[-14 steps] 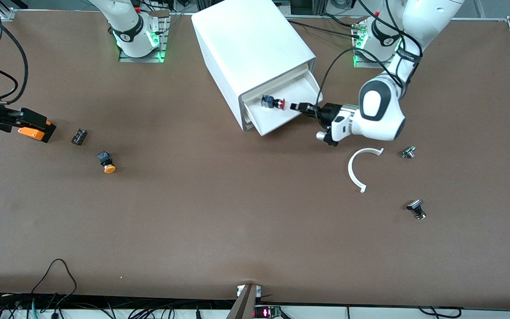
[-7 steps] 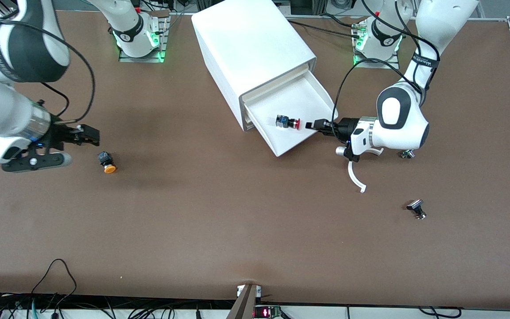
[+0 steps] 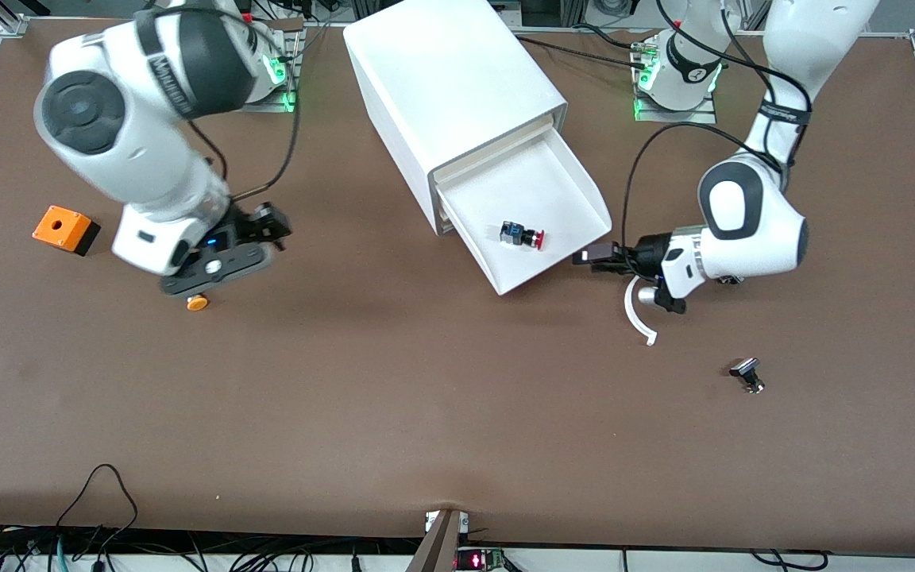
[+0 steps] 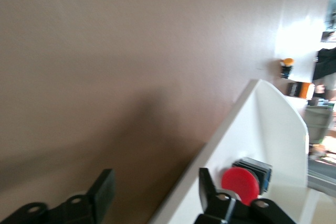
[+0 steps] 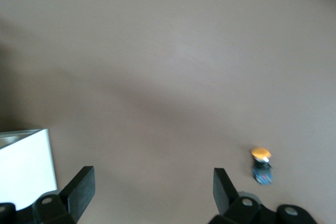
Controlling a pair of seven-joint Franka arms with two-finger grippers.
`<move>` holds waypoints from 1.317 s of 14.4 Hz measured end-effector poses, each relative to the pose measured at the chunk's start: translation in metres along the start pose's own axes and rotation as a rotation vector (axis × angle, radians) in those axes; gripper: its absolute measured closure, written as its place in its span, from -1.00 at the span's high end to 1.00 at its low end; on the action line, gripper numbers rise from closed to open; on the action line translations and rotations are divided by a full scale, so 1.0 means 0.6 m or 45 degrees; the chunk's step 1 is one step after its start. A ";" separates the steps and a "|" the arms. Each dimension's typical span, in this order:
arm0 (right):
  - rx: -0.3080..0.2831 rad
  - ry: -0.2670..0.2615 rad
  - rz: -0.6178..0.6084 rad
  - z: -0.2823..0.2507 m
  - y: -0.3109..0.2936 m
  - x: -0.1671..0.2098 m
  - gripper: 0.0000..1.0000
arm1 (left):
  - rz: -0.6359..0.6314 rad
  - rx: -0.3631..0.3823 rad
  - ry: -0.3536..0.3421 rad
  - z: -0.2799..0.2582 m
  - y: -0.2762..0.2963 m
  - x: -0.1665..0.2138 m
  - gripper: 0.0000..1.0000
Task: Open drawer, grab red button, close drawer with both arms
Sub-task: 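Move the right gripper over the open drawer while the left gripper withdraws, then lower the right gripper and grasp the red push button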
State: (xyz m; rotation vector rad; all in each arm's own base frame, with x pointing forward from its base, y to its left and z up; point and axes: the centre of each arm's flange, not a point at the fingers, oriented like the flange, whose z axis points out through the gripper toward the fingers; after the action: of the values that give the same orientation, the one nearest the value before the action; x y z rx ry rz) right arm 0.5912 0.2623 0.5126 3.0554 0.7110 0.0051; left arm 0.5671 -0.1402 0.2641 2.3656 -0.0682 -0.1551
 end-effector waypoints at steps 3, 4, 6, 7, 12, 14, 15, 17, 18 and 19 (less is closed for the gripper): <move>0.034 0.069 -0.217 -0.013 -0.108 0.007 1.00 | 0.105 0.217 0.016 -0.086 0.010 0.040 1.00; 0.048 0.105 -0.297 -0.018 -0.145 0.009 1.00 | 0.134 0.286 0.011 -0.120 0.016 0.047 1.00; 0.081 0.185 -0.475 -0.018 -0.227 0.013 1.00 | 0.144 0.394 -0.019 -0.189 0.033 0.048 1.00; 0.096 0.225 -0.564 -0.011 -0.267 0.017 1.00 | 0.136 0.448 -0.035 -0.222 0.045 0.046 1.00; 0.158 0.281 -0.857 0.003 -0.417 0.034 1.00 | 0.155 0.670 -0.108 -0.352 0.121 0.021 1.00; 0.204 0.271 -0.916 0.015 -0.471 0.032 1.00 | 0.158 0.742 -0.131 -0.394 0.132 0.013 1.00; 0.214 0.265 -0.954 0.023 -0.498 0.026 1.00 | 0.160 0.784 -0.135 -0.409 0.134 0.011 1.00; 0.223 0.255 -1.048 0.038 -0.541 0.016 1.00 | 0.142 0.834 -0.131 -0.420 0.137 0.010 1.00; 0.225 0.253 -1.106 0.047 -0.551 0.016 1.00 | 0.130 0.840 -0.130 -0.419 0.137 0.010 1.00; 0.227 0.250 -1.152 0.056 -0.554 0.020 1.00 | 0.126 0.843 -0.129 -0.418 0.138 0.010 1.00</move>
State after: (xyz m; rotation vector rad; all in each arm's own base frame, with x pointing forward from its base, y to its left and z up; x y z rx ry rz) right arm 0.4556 0.5659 0.4771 2.5869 2.1085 0.2456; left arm 0.6060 -0.0266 0.4997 3.0032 -0.3290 -0.2318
